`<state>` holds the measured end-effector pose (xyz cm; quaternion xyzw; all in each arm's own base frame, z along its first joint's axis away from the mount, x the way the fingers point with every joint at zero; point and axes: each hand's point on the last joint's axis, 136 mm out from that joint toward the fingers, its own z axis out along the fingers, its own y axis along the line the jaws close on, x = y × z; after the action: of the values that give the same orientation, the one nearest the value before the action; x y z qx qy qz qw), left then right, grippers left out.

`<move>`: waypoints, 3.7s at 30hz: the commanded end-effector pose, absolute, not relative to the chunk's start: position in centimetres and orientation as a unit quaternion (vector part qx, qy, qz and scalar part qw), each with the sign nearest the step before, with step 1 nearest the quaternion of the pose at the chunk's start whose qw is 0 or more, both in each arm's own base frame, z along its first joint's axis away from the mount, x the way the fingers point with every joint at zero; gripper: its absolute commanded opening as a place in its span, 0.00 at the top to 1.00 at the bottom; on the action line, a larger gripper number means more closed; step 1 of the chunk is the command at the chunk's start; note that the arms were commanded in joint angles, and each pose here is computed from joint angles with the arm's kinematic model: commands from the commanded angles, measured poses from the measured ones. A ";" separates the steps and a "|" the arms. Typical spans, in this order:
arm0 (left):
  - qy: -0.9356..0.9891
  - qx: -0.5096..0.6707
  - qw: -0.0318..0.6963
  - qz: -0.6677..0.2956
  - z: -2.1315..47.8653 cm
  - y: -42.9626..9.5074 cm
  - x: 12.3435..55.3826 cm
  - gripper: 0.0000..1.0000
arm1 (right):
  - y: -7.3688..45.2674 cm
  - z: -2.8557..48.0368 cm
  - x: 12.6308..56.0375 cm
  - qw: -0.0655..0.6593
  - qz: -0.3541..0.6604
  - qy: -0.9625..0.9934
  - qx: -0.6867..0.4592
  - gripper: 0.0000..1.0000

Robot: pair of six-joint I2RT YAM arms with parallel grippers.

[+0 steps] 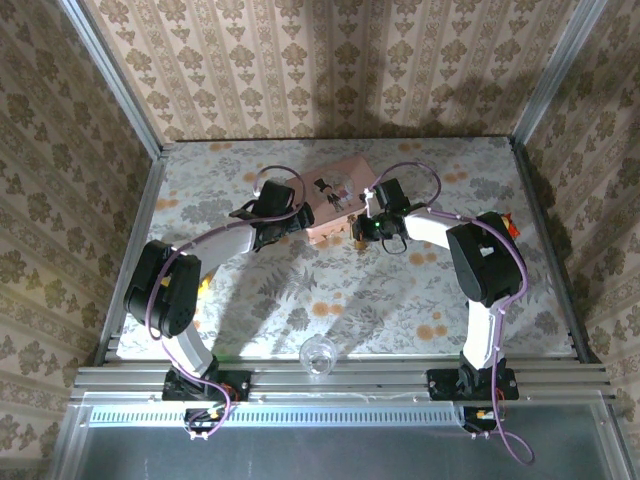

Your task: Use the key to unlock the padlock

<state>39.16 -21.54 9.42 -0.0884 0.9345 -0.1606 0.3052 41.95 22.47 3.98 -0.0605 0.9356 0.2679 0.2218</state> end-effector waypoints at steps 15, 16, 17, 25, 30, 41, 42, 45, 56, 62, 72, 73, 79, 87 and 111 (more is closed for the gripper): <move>0.945 -0.051 0.295 -0.128 6.8 -23.4 37.1 0.00 | 22.4 5.8 42.2 0.238 0.315 0.917 0.047 1.00; 0.945 -0.051 0.295 -0.130 6.7 -23.4 37.1 0.00 | 22.4 5.9 42.2 0.240 0.315 0.917 0.049 1.00; 0.946 -0.050 0.293 -0.131 6.6 -23.5 37.1 0.00 | 22.3 6.0 42.2 0.241 0.314 0.917 0.052 1.00; 0.949 -0.050 0.284 -0.125 5.6 -23.4 36.4 0.00 | 21.5 5.5 42.5 0.237 0.318 0.913 0.092 1.00; 0.951 -0.051 0.278 -0.129 5.2 -23.4 35.8 0.00 | 21.3 5.6 43.0 0.241 0.327 0.907 0.113 1.00; 0.952 -0.050 0.272 -0.129 4.5 -23.3 35.2 0.00 | 21.1 4.9 43.9 0.243 0.341 0.893 0.166 1.00; 0.953 -0.051 0.271 -0.129 4.4 -23.2 35.1 0.00 | 21.1 4.8 43.9 0.242 0.343 0.891 0.171 1.00; 0.953 -0.053 0.270 -0.127 4.3 -23.1 35.1 0.00 | 21.0 4.7 44.2 0.242 0.346 0.888 0.184 1.00; 0.954 -0.069 0.265 -0.121 3.9 -22.1 35.3 0.00 | 19.7 4.3 44.7 0.247 0.342 0.876 0.233 1.00; 0.955 -0.078 0.261 -0.115 3.7 -21.6 35.4 0.00 | 19.2 4.3 44.6 0.249 0.343 0.869 0.254 1.00; 0.957 -0.092 0.255 -0.107 3.2 -20.6 35.3 0.11 | 18.0 4.5 44.3 0.259 0.337 0.864 0.270 1.00; 0.957 -0.092 0.254 -0.106 3.2 -20.5 35.2 0.12 | 17.8 4.7 44.4 0.262 0.338 0.862 0.273 1.00; 0.957 -0.093 0.252 -0.106 3.0 -20.4 35.2 0.14 | 17.4 5.2 44.8 0.272 0.347 0.854 0.276 0.97; 0.957 -0.094 0.251 -0.107 2.9 -20.4 35.3 0.14 | 17.2 5.7 45.1 0.278 0.349 0.851 0.276 1.00; 0.959 -0.101 0.237 -0.120 1.8 -20.7 35.0 0.19 | 14.2 5.1 45.9 0.296 0.340 0.808 0.380 1.00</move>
<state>38.59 -25.41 8.81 -0.0863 0.9132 -0.2281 0.3266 43.91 19.03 5.55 0.3035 0.8339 0.3925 0.2418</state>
